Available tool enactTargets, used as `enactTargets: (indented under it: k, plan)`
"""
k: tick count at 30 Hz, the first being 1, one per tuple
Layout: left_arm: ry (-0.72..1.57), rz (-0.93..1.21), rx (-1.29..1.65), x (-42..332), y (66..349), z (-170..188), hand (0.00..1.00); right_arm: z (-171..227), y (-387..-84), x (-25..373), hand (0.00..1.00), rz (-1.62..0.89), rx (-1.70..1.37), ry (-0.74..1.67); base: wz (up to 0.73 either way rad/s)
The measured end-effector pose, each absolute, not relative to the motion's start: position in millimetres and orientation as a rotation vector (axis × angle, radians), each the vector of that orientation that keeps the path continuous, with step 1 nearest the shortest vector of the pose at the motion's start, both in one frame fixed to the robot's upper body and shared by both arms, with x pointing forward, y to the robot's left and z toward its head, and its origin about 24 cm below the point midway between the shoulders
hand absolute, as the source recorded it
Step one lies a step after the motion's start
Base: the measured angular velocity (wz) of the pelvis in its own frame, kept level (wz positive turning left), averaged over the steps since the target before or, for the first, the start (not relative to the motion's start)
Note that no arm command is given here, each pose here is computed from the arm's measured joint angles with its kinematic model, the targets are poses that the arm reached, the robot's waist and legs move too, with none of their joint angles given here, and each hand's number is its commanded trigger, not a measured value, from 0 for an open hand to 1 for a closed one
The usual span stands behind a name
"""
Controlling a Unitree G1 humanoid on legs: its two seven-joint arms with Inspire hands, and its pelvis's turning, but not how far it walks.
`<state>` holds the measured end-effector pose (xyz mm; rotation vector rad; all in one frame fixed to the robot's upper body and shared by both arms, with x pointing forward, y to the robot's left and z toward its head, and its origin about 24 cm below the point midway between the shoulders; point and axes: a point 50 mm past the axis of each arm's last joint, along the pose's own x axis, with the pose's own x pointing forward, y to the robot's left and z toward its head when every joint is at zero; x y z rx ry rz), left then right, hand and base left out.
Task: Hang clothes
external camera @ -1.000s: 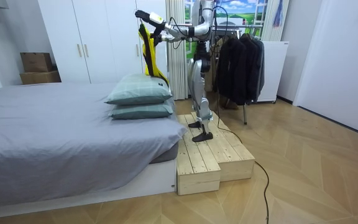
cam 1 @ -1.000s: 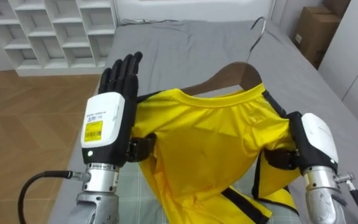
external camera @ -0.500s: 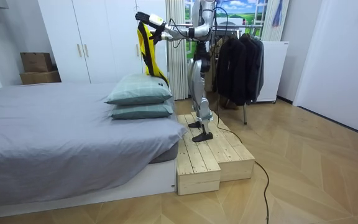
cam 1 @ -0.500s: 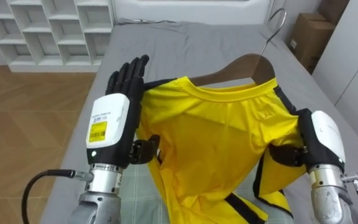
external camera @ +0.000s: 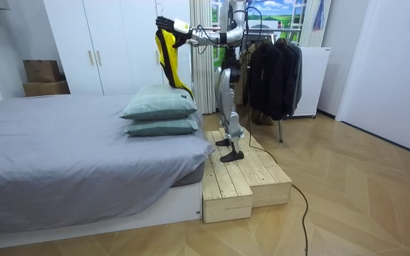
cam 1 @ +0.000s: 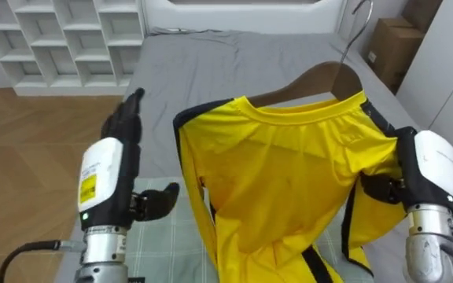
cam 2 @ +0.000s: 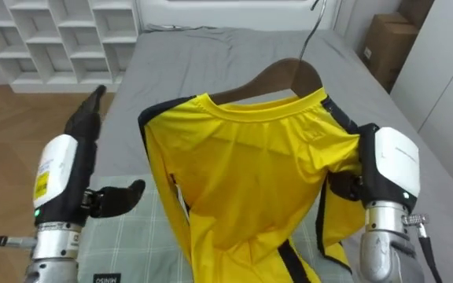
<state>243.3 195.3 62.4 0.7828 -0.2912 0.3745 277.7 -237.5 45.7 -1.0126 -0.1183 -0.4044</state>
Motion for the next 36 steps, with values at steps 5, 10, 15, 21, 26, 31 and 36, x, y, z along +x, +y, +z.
enactTargets:
  k: [5, 10, 15, 21, 26, 31, 36]
  plan:
    - [-0.243, 0.562, 0.688, 232.6, 227.7, 61.9, 0.00, 59.7, -244.2, 269.9, 1.00, -0.485, -1.018, -0.185, 0.00]
    - [-0.166, 0.695, 0.596, 220.7, 250.0, 51.2, 0.00, 64.6, -248.8, 257.7, 1.00, -0.506, -1.049, -0.210, 0.00]
    - [0.019, 0.849, 0.490, 199.4, 282.5, 21.8, 0.00, 65.8, -255.3, 252.6, 1.00, -0.530, -1.080, -0.204, 0.03]
    - [0.146, 0.936, 0.481, 182.1, 294.8, 0.9, 0.00, 73.7, -258.8, 248.3, 1.00, -0.571, -1.092, -0.223, 0.02]
    - [0.339, 0.994, 0.471, 157.2, 300.6, -35.5, 0.00, 63.2, -262.9, 236.3, 1.00, -0.567, -1.101, -0.174, 0.04]
    - [0.588, 1.089, 0.312, 116.8, 298.3, -76.6, 0.00, 54.4, -266.3, 226.3, 1.00, -0.565, -1.114, -0.123, 0.00]
    - [0.810, 1.157, 0.236, 73.0, 297.3, -106.8, 0.00, 54.8, -267.9, 225.7, 1.00, -0.571, -1.109, -0.116, 0.00]
